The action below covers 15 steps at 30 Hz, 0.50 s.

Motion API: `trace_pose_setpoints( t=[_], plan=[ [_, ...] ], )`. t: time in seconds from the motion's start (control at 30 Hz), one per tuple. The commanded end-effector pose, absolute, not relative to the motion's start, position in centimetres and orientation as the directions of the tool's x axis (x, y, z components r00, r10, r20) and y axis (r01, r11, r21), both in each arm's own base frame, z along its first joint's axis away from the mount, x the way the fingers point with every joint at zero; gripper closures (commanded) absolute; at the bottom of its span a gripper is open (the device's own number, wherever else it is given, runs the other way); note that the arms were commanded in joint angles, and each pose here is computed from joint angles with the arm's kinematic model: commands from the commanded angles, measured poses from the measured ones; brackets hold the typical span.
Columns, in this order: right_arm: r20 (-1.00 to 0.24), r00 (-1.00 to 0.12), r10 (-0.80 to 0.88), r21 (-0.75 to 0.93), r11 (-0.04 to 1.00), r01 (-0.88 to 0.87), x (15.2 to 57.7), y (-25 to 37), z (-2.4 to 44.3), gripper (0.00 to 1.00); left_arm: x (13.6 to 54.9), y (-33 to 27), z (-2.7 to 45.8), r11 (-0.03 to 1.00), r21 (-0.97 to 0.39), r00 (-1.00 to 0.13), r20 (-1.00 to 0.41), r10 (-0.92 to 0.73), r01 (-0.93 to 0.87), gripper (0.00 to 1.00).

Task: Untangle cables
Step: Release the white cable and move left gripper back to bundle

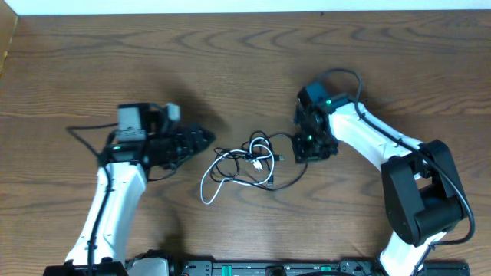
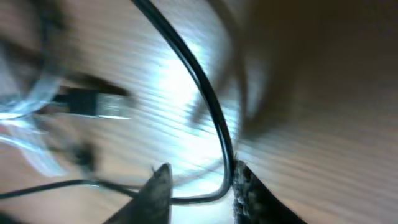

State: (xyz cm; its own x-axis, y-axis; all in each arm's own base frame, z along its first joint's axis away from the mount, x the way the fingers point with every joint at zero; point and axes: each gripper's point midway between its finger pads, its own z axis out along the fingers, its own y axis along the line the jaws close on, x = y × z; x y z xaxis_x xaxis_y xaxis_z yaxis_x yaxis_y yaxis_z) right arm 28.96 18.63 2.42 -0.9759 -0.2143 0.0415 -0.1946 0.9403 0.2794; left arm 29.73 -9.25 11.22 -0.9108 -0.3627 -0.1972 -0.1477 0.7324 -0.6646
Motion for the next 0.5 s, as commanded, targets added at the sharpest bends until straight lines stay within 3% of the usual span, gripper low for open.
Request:
trace_pose_setpoints(
  t=[0.0, 0.2, 0.47],
  plan=[
    [-0.103, -0.957, -0.272, 0.427, 0.857, -0.289, 30.8, 21.9, 7.2, 0.62, 29.9, -11.7, 11.4, 0.756, -0.654, -0.93, -0.262, -0.257, -0.024, 0.19],
    [-0.128, -0.961, -0.245, 0.443, 0.853, -0.276, 31.2, 22.8, 7.9, 0.57, 30.1, -13.5, 9.3, 0.835, -0.55, -0.937, -0.285, -0.2, -0.01, 0.2],
    [-0.09, -0.987, -0.136, 0.285, 0.946, -0.156, 31.7, 19.9, 6.6, 0.57, 28.2, -16.2, 5.3, 0.825, -0.543, -0.967, -0.083, -0.239, -0.157, 0.24]
  ],
)
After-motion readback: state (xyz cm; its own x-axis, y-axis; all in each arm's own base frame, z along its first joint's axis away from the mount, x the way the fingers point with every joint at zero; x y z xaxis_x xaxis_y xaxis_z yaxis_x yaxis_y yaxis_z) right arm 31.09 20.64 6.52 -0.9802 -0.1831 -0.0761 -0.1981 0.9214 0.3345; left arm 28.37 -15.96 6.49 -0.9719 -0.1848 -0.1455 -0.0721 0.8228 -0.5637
